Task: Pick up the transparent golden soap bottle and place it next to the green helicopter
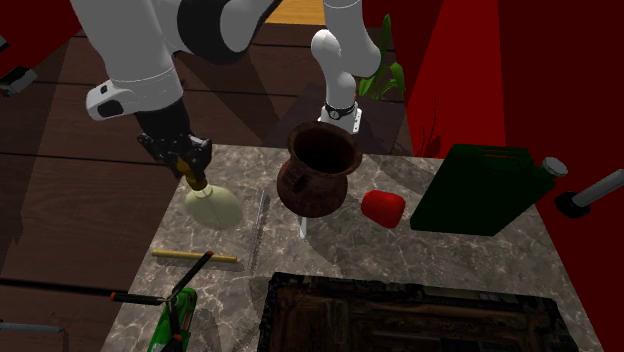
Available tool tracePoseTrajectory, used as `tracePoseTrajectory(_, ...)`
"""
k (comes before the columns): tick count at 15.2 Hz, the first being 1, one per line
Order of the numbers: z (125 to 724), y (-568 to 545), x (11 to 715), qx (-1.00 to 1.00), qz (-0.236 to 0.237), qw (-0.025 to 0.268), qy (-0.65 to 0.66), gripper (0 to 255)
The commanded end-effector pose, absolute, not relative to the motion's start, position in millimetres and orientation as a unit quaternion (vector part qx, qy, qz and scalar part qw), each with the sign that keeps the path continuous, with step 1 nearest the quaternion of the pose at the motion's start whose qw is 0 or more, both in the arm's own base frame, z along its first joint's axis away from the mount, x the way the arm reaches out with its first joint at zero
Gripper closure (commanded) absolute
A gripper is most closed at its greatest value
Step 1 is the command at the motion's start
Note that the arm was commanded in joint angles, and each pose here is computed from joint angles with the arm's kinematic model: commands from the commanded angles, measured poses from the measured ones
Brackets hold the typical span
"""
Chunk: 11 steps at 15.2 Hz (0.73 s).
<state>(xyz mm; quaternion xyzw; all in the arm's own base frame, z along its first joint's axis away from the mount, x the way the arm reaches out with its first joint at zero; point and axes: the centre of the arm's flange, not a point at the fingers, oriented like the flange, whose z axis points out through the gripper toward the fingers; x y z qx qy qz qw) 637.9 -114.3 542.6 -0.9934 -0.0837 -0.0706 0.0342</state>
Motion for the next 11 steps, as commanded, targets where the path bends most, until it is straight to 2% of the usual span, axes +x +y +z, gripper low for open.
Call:
tracePoseTrajectory(1, 532, -115, 637, -0.993, -0.071, 0.034, -0.084, 255)
tracePoseTrajectory(11, 480, -115, 637, -0.993, -0.071, 0.034, -0.084, 255)
